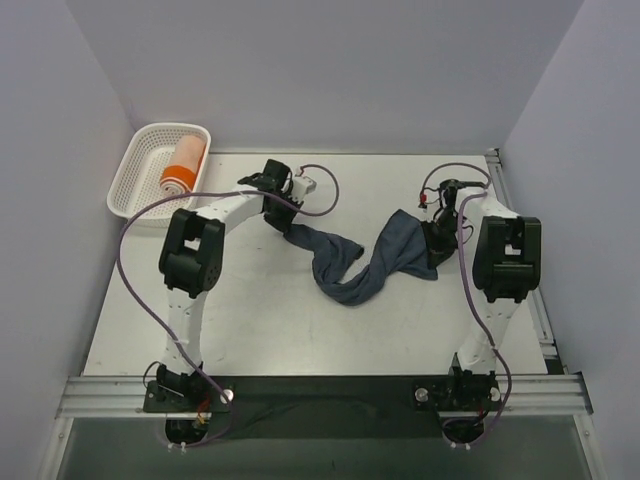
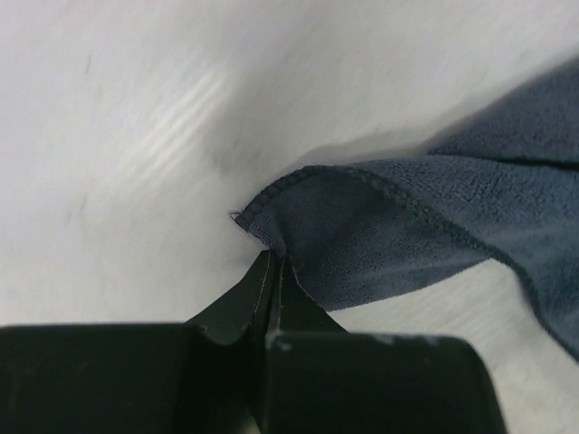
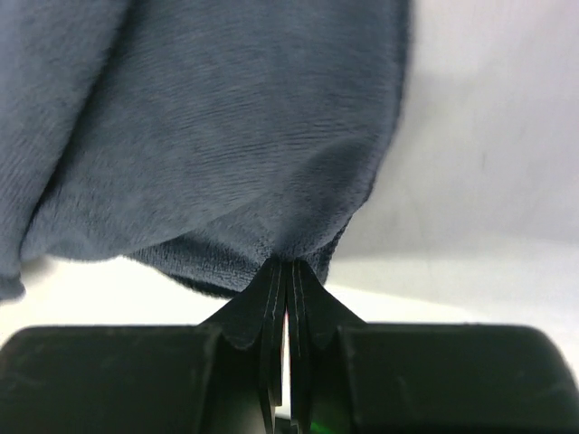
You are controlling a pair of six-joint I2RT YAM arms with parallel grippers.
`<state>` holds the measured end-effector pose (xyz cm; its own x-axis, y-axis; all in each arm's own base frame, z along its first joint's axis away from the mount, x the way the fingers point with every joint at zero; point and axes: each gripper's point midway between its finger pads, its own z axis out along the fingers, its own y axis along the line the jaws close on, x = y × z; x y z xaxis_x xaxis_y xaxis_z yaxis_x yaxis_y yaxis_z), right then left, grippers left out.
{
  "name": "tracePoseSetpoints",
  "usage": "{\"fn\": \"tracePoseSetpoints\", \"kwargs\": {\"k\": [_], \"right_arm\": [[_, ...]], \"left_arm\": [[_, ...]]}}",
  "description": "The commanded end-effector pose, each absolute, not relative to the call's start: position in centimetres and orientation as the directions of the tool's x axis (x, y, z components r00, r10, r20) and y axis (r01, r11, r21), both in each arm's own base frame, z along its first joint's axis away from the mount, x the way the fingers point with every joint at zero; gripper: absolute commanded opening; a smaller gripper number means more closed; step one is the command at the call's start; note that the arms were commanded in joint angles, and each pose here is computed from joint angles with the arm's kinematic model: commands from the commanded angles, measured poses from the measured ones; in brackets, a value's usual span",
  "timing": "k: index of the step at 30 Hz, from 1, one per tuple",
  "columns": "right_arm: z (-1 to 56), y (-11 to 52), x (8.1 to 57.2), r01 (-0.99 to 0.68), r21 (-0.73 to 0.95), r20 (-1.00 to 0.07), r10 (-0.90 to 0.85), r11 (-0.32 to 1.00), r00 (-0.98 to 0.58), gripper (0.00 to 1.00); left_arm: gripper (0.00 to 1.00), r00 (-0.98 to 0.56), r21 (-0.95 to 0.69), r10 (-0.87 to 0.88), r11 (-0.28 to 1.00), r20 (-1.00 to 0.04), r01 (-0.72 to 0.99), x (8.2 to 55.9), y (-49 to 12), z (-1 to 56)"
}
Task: Roll the towels
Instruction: Move the towel to the center of the board, then flatten the towel
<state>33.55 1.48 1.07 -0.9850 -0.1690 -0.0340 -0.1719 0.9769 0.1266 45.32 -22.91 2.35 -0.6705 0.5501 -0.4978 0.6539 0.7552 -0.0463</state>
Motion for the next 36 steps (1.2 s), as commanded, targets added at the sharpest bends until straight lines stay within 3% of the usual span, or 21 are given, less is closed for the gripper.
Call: {"fn": "tracePoseSetpoints", "kwargs": {"k": [1, 5, 9, 13, 16, 17, 19, 24, 26, 36], "right_arm": [[3.8, 1.0, 29.2, -0.198, 0.165, 0.030, -0.206, 0.966, -0.978, 0.00], [4.7, 0.8, 26.4, -0.231, 0.171, 0.053, -0.243, 0.958, -0.969, 0.00], [4.8, 0.3, 24.1, -0.268, 0.168, 0.079, -0.284, 0.949, -0.955, 0.00], [5.7, 0.2, 23.6, -0.283, 0.183, 0.047, -0.296, 0.941, -0.954, 0.00], [7.0, 0.0, 24.4, -0.279, 0.183, -0.010, -0.282, 0.943, -0.959, 0.00], [7.4, -0.2, 24.6, -0.279, 0.178, -0.026, -0.279, 0.944, -0.960, 0.00], [7.9, -1.0, 25.2, -0.261, 0.172, -0.054, -0.255, 0.950, -0.965, 0.00], [8.6, -3.1, 25.6, -0.237, 0.157, -0.070, -0.228, 0.959, -0.971, 0.00], [9.0, -3.8, 25.8, -0.238, 0.148, -0.080, -0.228, 0.960, -0.970, 0.00], [8.8, -2.5, 28.2, -0.225, 0.199, -0.098, -0.209, 0.954, -0.973, 0.00]], "left_arm": [[0.00, -0.729, -0.027, 0.500, 0.816, -0.467, 0.578, 43.8, -17.5, 4.3], [0.00, -0.764, 0.011, 0.469, 0.855, -0.443, 0.519, 40.7, -11.7, 6.2], [0.00, -0.815, 0.043, 0.470, 0.873, -0.339, 0.486, 36.5, -6.7, 5.6], [0.00, -0.845, -0.041, 0.463, 0.870, -0.268, 0.491, 32.9, -4.5, 6.7], [0.00, -0.821, -0.222, 0.480, 0.803, -0.308, 0.553, 30.7, -6.6, 10.3], [0.00, -0.797, -0.286, 0.458, 0.763, -0.395, 0.580, 30.9, -8.2, 13.1], [0.00, -0.792, -0.333, 0.434, 0.739, -0.430, 0.586, 30.0, -8.6, 15.8], [0.00, -0.737, -0.320, 0.291, 0.760, -0.610, 0.565, 31.7, -7.8, 23.9], [0.00, -0.759, -0.348, 0.219, 0.788, -0.613, 0.508, 32.2, -7.1, 25.0], [0.00, -0.898, -0.342, 0.020, 0.921, -0.439, 0.188, 36.3, -4.0, 17.9]]}}
